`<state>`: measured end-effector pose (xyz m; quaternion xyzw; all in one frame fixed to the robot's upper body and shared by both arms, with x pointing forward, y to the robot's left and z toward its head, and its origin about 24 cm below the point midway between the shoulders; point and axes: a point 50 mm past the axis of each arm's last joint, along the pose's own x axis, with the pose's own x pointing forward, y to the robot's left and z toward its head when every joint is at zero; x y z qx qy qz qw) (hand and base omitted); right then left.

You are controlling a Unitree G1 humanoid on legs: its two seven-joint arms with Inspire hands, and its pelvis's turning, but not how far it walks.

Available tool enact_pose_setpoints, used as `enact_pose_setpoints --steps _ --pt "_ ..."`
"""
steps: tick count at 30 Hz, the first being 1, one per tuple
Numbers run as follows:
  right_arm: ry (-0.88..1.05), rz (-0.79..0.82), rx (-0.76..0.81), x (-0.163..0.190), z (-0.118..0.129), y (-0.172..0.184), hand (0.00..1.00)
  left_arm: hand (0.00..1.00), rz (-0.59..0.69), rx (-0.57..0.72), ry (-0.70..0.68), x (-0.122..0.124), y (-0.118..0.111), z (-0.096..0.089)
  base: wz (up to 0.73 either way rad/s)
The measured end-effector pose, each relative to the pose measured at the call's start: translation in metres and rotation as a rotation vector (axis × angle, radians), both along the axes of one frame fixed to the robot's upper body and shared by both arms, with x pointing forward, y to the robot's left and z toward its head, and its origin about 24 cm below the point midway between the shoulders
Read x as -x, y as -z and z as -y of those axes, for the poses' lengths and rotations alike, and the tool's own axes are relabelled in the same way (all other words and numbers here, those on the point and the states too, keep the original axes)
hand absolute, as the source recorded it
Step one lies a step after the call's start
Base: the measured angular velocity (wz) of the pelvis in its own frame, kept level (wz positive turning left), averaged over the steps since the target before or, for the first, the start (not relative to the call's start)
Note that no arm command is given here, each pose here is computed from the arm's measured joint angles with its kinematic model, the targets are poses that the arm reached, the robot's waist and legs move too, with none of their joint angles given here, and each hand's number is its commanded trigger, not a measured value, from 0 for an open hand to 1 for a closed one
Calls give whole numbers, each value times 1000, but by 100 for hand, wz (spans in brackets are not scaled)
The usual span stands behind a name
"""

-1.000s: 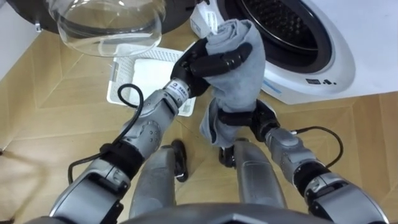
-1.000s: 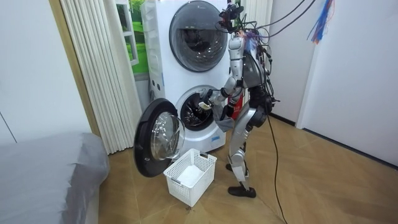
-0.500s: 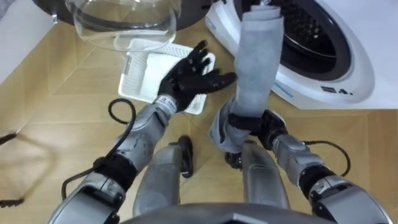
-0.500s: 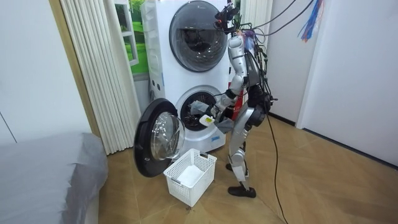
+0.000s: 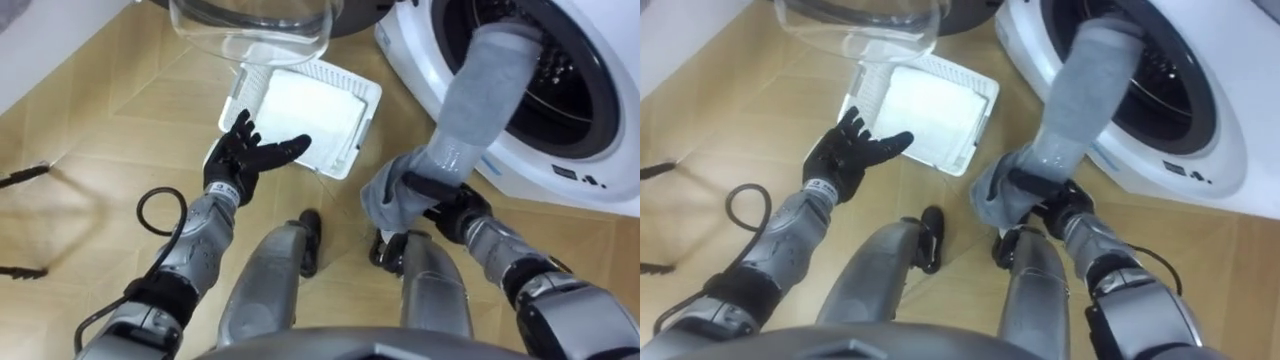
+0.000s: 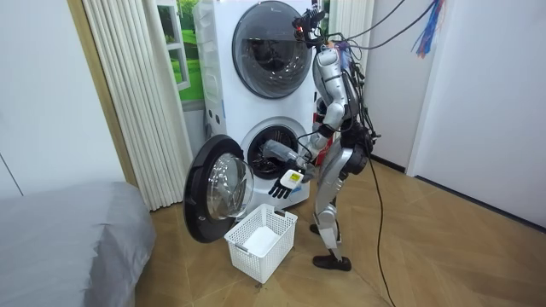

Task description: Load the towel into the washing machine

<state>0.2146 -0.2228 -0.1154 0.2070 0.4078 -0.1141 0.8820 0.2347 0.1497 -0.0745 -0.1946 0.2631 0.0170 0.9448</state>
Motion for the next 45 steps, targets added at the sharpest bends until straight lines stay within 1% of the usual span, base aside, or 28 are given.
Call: enact_pose_setpoints --steps 6,9,13,19,21,23,28,36,38,40,41,42,43,45 --pt "89 14 -38 -3 16 -5 100 0 -23 0 6 3 3 -1 10" --pt "134 17 -67 -3 18 -5 100 0 -31 -5 10 4 3 -2 8" --pt "214 34 -152 -3 19 -6 100 0 -27 -11 20 4 2 -1 5" --pt "307 78 -232 -16 21 -14 100 0 -27 -30 6 0 0 -2 0" --pt "358 104 -279 -22 22 -19 100 0 -32 -35 2 1 0 -3 0" --pt "434 130 -320 -26 28 -24 100 0 -37 -40 1 1 0 -2 3" --pt "507 168 -323 -38 42 -37 100 0 -56 -75 -12 4 2 -5 2" --pt "623 285 -365 -69 58 -73 100 0 0 -116 -31 3 -11 -9 -1" --pt "653 300 -381 -77 60 -82 100 0 6 -139 -36 2 -12 -12 5" --pt "671 282 -376 -80 59 -85 100 0 -1 -144 -43 4 -11 -13 0" --pt "682 264 -377 -80 58 -85 88 0 3 -145 -49 4 -12 -14 3" --pt "686 259 -379 -81 58 -86 34 0 4 -148 -55 4 -13 -14 8" --pt "696 252 -384 -82 58 -88 0 0 2 -154 -63 6 -13 -14 13" --pt "740 245 -414 -84 59 -90 0 0 -1 -163 -73 6 -12 -15 19"
